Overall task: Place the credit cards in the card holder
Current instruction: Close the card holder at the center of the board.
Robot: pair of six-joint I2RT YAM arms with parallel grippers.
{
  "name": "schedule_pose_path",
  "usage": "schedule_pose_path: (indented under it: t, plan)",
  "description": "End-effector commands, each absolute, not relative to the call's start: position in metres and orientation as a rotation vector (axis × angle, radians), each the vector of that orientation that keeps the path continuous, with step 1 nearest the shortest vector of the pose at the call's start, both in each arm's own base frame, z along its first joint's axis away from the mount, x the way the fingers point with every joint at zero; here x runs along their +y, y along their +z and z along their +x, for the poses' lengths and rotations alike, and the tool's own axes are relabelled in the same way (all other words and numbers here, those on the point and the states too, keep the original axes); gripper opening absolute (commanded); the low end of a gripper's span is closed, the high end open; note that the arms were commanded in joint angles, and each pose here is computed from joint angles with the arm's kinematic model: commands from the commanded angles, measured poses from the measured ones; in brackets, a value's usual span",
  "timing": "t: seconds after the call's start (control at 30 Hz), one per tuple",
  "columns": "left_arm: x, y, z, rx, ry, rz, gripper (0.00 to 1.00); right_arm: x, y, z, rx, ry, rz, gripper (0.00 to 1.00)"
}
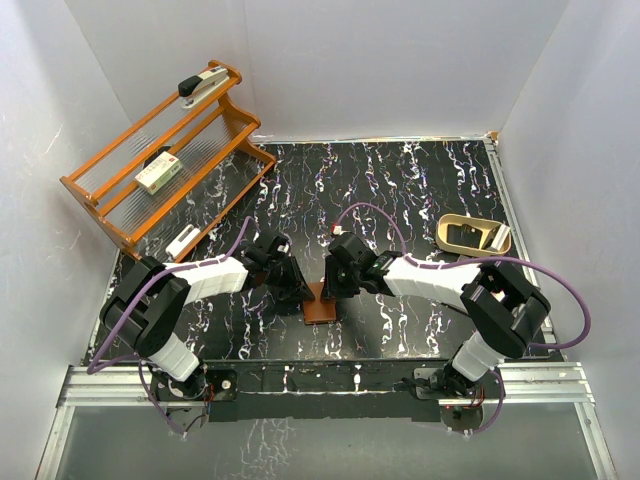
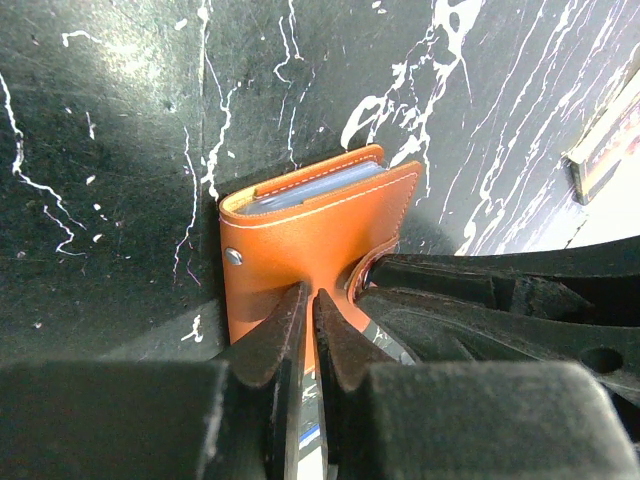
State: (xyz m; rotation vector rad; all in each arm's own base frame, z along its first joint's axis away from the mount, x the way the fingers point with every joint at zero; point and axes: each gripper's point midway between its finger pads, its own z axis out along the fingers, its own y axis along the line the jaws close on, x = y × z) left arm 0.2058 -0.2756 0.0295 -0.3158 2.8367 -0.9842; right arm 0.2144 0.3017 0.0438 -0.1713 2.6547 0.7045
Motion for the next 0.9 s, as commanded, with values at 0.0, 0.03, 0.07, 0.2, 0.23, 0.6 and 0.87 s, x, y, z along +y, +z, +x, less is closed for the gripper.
schedule_pose_path:
  t: [0.0,0.03,0.07,0.2,0.23,0.6,0.87]
  plan:
    - [-0.266,0.013,0.192,2.907,-0.911,-0.335,0.07,0.314,0.055,0.207,2.617,0.789,-0.195,0.15]
    - [-0.265,0.013,0.192,2.908,-0.910,-0.336,0.07,0.313,0.056,0.208,2.615,0.787,-0.195,0.15]
    - [-0.265,0.012,0.192,2.909,-0.908,-0.336,0.06,0.313,0.055,0.207,2.616,0.784,-0.195,0.15]
    - [-0.265,0.012,0.192,2.909,-0.910,-0.337,0.07,0.310,0.054,0.207,2.621,0.760,-0.192,0.14]
    - [-0.265,0.012,0.192,2.909,-0.909,-0.336,0.06,0.309,0.054,0.207,2.622,0.753,-0.192,0.13]
    - [-0.266,0.013,0.192,2.910,-0.912,-0.338,0.06,0.300,0.045,0.202,2.654,0.663,-0.205,0.11]
    - [-0.266,0.014,0.192,2.907,-0.912,-0.334,0.06,0.299,0.037,0.201,2.681,0.608,-0.222,0.10]
